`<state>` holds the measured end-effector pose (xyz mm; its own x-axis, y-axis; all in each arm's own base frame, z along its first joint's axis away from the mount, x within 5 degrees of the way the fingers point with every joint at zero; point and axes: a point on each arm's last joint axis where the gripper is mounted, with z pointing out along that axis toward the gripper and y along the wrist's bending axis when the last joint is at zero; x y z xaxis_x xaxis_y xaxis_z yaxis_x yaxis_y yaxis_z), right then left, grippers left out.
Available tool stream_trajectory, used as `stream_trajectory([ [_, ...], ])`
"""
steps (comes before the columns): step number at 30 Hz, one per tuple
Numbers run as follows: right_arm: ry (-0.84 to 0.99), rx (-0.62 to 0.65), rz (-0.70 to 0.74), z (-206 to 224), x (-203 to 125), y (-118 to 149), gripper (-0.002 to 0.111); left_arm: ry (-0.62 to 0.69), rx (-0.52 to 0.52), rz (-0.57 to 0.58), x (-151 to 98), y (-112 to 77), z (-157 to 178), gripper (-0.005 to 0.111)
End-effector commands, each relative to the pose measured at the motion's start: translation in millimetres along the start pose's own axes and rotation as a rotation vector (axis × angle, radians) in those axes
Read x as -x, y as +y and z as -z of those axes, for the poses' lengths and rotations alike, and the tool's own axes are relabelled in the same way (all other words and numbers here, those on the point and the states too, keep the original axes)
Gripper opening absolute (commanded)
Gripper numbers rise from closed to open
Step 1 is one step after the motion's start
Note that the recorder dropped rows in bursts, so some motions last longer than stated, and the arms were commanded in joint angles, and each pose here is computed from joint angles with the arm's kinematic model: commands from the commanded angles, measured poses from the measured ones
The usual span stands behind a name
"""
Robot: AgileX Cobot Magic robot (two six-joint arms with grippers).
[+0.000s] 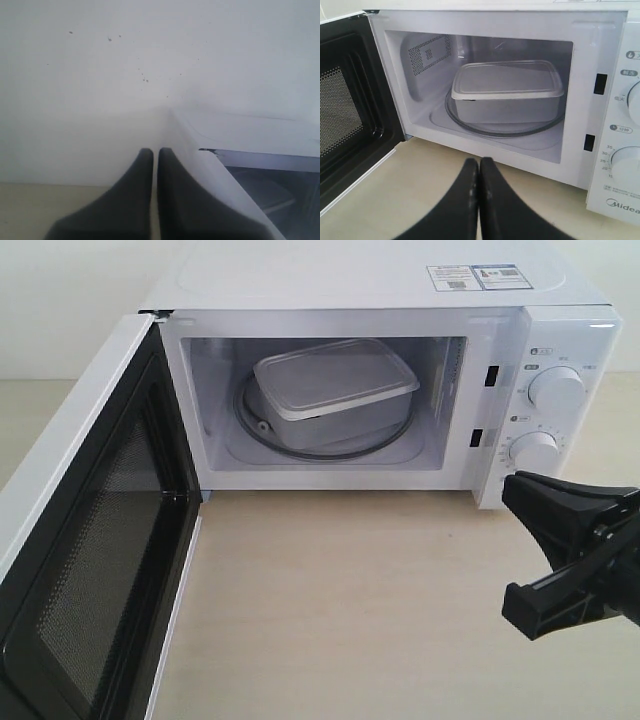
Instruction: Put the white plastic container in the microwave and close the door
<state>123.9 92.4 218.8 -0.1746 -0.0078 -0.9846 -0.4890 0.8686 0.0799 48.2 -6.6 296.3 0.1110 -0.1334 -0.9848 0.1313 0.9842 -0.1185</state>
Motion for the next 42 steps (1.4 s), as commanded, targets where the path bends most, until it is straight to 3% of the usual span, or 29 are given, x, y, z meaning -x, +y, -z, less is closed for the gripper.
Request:
stream_trajectory([
  [1, 0.003, 0.004, 0.013, 1, -1, 0, 0.000, -0.057, 0.001, -0.014, 18, -1.6, -1, 0.004],
  [8, 0.003, 0.004, 0.013, 1, -1, 0, 0.000, -0.191, 0.002, 0.001, 30, -1.5, 0, 0.004],
  [15, 0.003, 0.004, 0.013, 1, -1, 0, 0.000, -0.148, 0.002, 0.002, 27, -1.5, -1, 0.004],
  [21, -0.002, -0.005, 0.049, 1, -1, -1, 0.000, 0.159, 0.005, -0.009, 7, -1.8, -16, 0.004],
  [26, -0.055, -0.150, 0.004, 6, 6, -15, 0.000, 0.349, -0.035, -0.149, 59, -10.8, -40, 0.004],
  [29, -0.045, -0.231, -0.002, 14, 7, -23, 0.000, 0.624, -0.070, -0.135, 70, -15.3, -72, 0.004],
  [34, -0.098, -0.245, -0.016, 22, 14, -26, 0.000, 0.907, -0.263, -0.003, 50, -31.8, -109, 0.004],
  [38, -0.089, -0.266, -0.020, 22, 13, -28, 0.000, 1.094, -0.295, 0.026, 29, -31.7, -121, 0.004],
  [42, -0.087, -0.273, -0.018, 22, 13, -29, 0.000, 1.161, -0.309, 0.032, 24, -31.9, -120, 0.004],
])
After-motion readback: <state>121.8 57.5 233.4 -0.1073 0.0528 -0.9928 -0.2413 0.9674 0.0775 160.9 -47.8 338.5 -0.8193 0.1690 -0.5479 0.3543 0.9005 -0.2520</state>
